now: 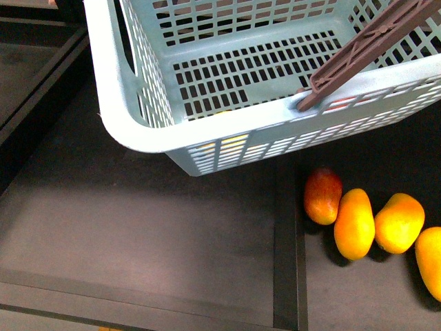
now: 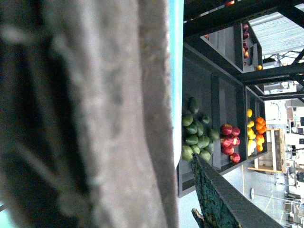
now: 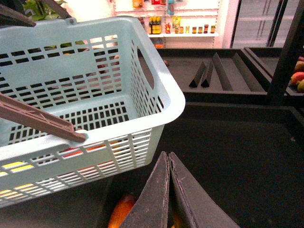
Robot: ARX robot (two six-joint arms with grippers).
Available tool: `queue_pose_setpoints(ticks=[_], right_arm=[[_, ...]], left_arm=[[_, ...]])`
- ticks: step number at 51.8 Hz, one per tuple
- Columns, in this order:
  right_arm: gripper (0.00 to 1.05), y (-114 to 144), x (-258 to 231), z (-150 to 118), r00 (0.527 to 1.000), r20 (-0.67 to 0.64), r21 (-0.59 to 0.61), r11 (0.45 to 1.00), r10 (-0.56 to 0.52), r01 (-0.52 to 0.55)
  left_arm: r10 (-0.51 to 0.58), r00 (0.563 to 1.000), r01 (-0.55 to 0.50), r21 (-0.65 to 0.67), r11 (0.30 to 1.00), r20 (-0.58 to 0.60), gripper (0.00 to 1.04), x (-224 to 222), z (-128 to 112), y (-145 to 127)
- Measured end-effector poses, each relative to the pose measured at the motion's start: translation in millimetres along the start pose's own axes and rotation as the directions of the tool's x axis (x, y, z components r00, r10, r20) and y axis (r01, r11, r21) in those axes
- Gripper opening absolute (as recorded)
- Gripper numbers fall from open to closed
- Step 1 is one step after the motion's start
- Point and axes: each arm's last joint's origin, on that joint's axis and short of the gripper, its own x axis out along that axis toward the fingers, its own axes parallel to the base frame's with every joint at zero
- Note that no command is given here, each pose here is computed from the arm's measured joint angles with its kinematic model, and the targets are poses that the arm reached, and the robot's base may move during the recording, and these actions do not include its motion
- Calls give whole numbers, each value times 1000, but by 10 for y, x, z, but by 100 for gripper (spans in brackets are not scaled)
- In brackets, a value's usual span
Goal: Pick lemon and mango into basket
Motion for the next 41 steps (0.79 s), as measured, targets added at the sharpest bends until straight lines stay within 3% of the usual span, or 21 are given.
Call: queue_pose_setpoints(ticks=[33,41], right_arm=[[2,0,-135,-29,1000,-6,0,1000,0,0],[34,0,-135,-29,1000,-6,-2,1000,0,0]], left_arm=[[0,1000,0,0,1000,1,27,0,0,0],[0,1000,0,-1,1000,0,27,0,0,0]])
